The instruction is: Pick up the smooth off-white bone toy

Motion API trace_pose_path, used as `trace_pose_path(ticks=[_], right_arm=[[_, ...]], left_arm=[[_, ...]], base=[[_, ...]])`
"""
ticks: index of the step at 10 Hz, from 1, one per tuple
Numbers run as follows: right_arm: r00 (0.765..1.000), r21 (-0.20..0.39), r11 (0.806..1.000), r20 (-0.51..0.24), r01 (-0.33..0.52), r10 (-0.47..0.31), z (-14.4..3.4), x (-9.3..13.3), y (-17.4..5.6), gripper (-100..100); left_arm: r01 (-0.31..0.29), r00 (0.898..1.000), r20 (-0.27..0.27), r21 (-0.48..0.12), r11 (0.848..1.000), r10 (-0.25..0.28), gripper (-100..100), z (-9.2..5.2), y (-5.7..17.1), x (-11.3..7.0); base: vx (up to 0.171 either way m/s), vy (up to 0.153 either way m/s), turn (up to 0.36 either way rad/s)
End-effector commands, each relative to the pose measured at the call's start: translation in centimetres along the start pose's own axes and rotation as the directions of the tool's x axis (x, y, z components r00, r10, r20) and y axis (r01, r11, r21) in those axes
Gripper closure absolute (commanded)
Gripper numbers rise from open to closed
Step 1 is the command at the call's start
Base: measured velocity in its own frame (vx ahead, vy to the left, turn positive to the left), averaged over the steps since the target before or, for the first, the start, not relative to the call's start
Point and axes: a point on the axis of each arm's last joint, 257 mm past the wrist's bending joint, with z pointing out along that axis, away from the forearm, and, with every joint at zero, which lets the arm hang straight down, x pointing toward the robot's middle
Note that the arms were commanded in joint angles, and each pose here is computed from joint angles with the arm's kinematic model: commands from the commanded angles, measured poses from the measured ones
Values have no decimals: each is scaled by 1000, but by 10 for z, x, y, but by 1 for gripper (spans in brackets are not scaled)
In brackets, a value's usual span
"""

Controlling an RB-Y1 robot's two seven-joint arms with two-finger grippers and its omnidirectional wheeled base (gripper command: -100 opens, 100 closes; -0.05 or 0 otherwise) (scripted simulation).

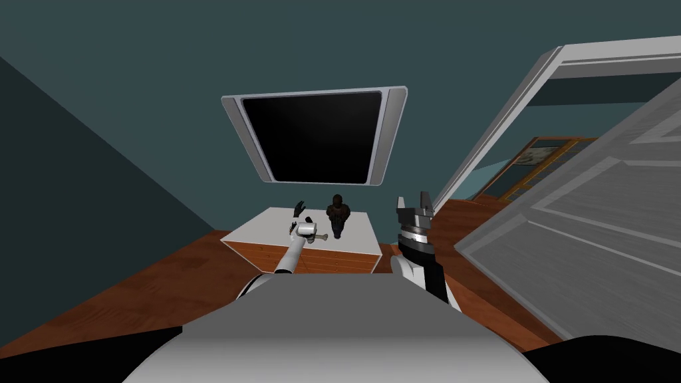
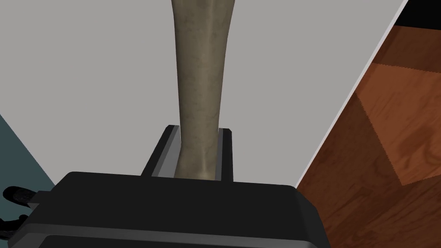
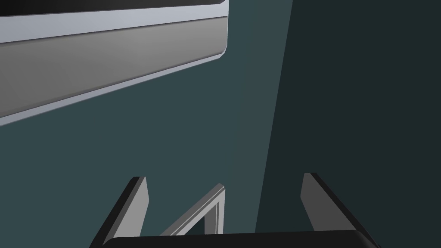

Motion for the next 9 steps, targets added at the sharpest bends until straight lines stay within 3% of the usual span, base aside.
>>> trace_pose_path(ticks=[1,3,4,5,8,9], right_arm=[[1000,0,1000,0,0,0,0,0,0,0],[1000,0,1000,0,0,0,0,0,0,0],[1000,0,1000,0,0,0,0,0,0,0],[1000,0,1000,0,0,0,0,0,0,0],[1000,0,1000,0,0,0,0,0,0,0],[1000,0,1000,0,0,0,0,0,0,0]], left_arm=[[0,1000,0,0,1000,0,100,0,0,0],[0,1000,0,1,1000,0,100,0,-1,0],[0,1000,0,1,1000,0,0,0,-1,0],[1,1000,0,0,1000,-1,100,-7,-6,0],[1,1000,0,3,1000,-1,100,-12,-10,-1],[1,1000,0,1,1000,-1,0,-13,-9,-1]], base=[[0,0,0],[0,0,0],[0,0,0],[-19,-4,13],[-30,-5,2],[0,0,0]])
